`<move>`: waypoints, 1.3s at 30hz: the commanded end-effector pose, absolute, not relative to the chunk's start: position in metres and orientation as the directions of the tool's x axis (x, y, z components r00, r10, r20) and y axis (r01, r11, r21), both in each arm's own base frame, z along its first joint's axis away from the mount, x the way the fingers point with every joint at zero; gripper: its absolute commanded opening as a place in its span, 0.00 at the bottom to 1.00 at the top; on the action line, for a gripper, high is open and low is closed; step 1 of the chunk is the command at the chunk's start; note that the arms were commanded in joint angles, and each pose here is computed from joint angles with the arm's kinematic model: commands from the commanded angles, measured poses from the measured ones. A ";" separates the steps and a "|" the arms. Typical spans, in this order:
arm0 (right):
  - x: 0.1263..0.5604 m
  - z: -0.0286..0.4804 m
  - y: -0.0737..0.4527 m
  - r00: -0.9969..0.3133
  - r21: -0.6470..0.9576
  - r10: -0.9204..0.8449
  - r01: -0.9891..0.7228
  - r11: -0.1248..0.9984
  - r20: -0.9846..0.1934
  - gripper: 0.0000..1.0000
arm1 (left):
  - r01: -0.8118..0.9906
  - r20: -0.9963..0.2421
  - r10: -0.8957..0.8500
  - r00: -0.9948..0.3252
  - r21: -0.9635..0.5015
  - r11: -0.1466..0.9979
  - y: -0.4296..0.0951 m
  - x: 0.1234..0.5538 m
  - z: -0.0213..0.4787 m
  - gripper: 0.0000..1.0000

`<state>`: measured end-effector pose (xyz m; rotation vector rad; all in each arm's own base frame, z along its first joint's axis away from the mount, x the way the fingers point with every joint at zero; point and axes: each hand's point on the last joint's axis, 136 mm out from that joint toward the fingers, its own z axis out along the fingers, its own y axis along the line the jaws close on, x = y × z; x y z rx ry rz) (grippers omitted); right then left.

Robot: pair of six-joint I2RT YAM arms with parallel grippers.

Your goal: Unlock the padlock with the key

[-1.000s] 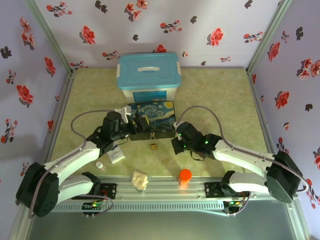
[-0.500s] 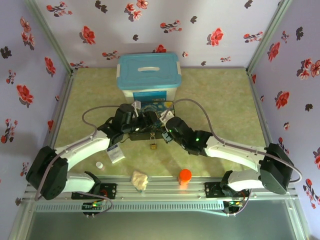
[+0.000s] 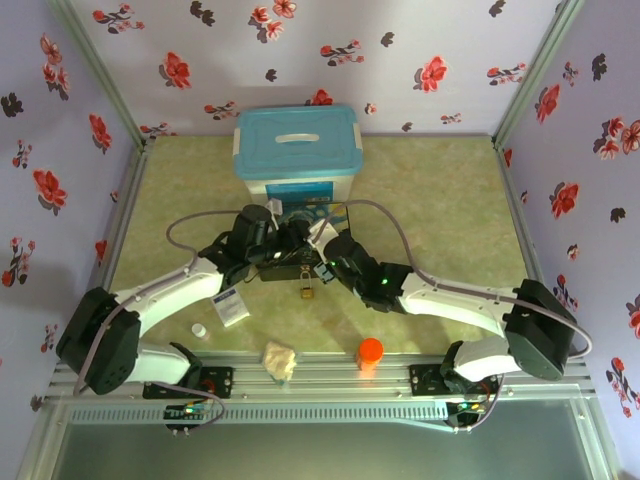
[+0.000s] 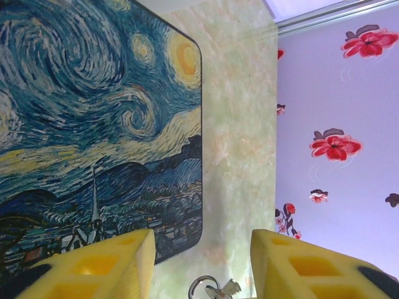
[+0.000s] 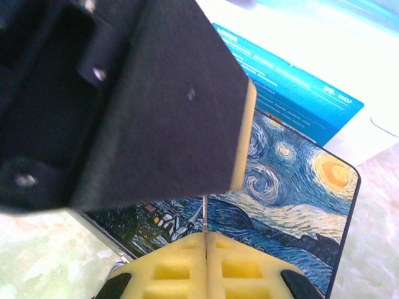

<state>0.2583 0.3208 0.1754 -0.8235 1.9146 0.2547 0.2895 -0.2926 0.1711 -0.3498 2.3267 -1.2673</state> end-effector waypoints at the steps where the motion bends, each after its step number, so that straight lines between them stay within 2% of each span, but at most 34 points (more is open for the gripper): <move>1: 0.267 0.186 0.331 -0.229 -0.200 -0.426 -0.630 0.750 -0.875 0.00 | -0.009 -0.261 -0.456 -0.851 -0.860 0.510 -0.297 0.292 0.176 0.44; 3: 0.267 0.184 0.336 -0.226 -0.197 -0.426 -0.639 0.744 -0.876 0.00 | -0.006 -0.269 -0.462 -0.845 -0.859 0.511 -0.296 0.293 0.177 0.41; 9: 0.271 0.181 0.343 -0.222 -0.201 -0.429 -0.640 0.742 -0.876 0.00 | -0.005 -0.278 -0.461 -0.843 -0.852 0.523 -0.293 0.292 0.174 0.22; 13: 0.272 0.182 0.347 -0.221 -0.185 -0.412 -0.644 0.742 -0.884 0.00 | -0.022 -0.268 -0.457 -0.848 -0.844 0.536 -0.292 0.292 0.165 0.23; 15: 0.272 0.180 0.349 -0.225 -0.177 -0.408 -0.648 0.741 -0.885 0.00 | -0.023 -0.268 -0.454 -0.850 -0.842 0.538 -0.293 0.292 0.163 0.19; 19: 0.271 0.176 0.352 -0.229 -0.171 -0.409 -0.654 0.736 -0.883 0.00 | -0.015 -0.273 -0.455 -0.848 -0.844 0.536 -0.293 0.293 0.164 0.00; 21: 0.271 0.176 0.352 -0.235 -0.164 -0.403 -0.652 0.740 -0.885 0.00 | -0.014 -0.277 -0.455 -0.847 -0.842 0.539 -0.292 0.293 0.164 0.00; 22: 0.272 0.178 0.351 -0.242 -0.154 -0.390 -0.644 0.750 -0.889 0.02 | -0.012 -0.280 -0.455 -0.845 -0.842 0.539 -0.292 0.294 0.165 0.00; 23: 0.272 0.180 0.350 -0.249 -0.139 -0.373 -0.638 0.758 -0.894 0.11 | -0.009 -0.283 -0.455 -0.844 -0.841 0.541 -0.291 0.295 0.165 0.00; 24: 0.274 0.184 0.347 -0.261 -0.112 -0.345 -0.628 0.770 -0.902 0.23 | -0.004 -0.288 -0.454 -0.843 -0.841 0.541 -0.291 0.295 0.166 0.00; 26: 0.276 0.195 0.341 -0.334 0.054 -0.213 -0.638 0.768 -0.918 0.56 | 0.024 -0.316 -0.451 -0.835 -0.839 0.543 -0.288 0.297 0.171 0.00; 29: 0.283 0.213 0.330 -0.441 0.309 -0.012 -0.649 0.695 -0.898 0.61 | 0.105 -0.393 -0.439 -0.808 -0.828 0.550 -0.281 0.303 0.184 0.00; 32: 0.284 0.232 0.328 -0.496 0.426 0.063 -0.668 0.610 -0.866 0.71 | 0.208 -0.468 -0.441 -0.765 -0.829 0.519 -0.274 0.308 0.203 0.00; 36: 0.280 0.246 0.340 -0.597 0.554 0.081 -0.675 0.487 -0.798 0.84 | 0.374 -0.569 -0.415 -0.710 -0.804 0.461 -0.270 0.309 0.237 0.00; 39: 0.277 0.259 0.342 -0.600 0.598 0.141 -0.686 0.414 -0.787 0.84 | 0.474 -0.629 -0.401 -0.666 -0.772 0.425 -0.268 0.305 0.260 0.00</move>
